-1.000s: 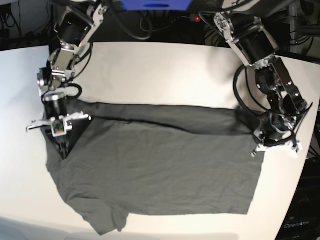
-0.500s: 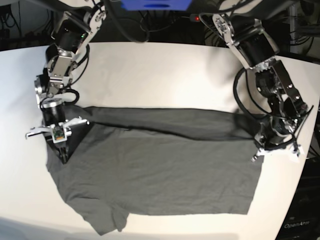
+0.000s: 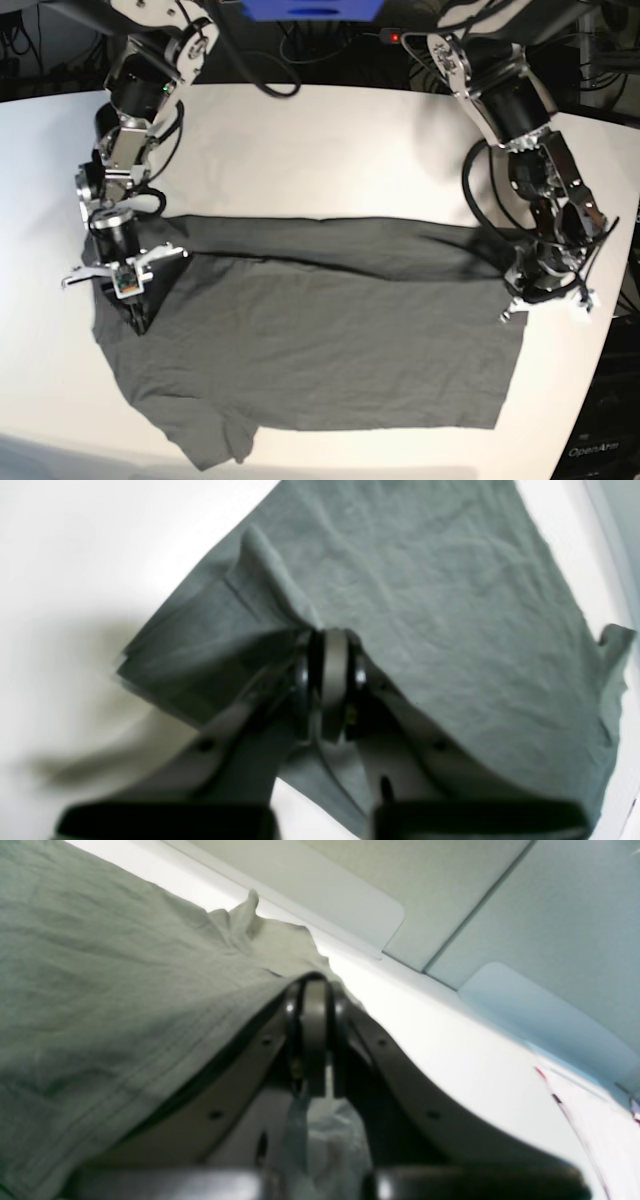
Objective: Fold the T-shirt properly
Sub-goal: 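Lift both held corners slightly, pulling the shirt edge taut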
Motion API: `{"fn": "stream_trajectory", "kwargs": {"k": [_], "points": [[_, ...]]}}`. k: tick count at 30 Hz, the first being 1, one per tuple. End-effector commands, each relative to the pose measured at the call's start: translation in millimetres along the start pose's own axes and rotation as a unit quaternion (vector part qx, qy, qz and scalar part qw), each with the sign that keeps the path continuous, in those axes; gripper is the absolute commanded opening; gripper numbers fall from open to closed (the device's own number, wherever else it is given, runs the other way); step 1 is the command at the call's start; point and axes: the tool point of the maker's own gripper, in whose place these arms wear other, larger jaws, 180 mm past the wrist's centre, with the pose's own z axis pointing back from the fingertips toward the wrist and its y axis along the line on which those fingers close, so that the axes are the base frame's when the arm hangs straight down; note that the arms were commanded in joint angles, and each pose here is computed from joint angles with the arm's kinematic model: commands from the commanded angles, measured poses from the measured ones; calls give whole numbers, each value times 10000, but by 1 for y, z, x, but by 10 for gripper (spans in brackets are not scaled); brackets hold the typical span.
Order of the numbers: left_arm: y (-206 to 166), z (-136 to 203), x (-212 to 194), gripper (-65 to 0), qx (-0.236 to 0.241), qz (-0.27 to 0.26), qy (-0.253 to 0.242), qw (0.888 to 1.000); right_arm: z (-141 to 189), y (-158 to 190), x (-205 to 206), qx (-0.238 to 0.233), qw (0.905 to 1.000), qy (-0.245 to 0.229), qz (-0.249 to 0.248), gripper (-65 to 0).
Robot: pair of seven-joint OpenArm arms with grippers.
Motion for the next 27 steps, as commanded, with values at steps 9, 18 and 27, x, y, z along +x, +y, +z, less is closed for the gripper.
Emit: {"fn": "stream_trajectory", "kwargs": {"k": [9, 18, 27], "points": [[1, -3, 21, -622, -6, -39, -263, 9996, -17, -23, 15, -109, 9994, -312, 62, -650], [-27, -3, 31, -622, -240, -226, -336, 9989, -23, -27, 22, -147, 9991, -396, 75, -650], [-36, -4, 26, -623, -292, -327, -287, 9986, -22, -24, 10, -65, 9996, -269, 12, -650]]}}
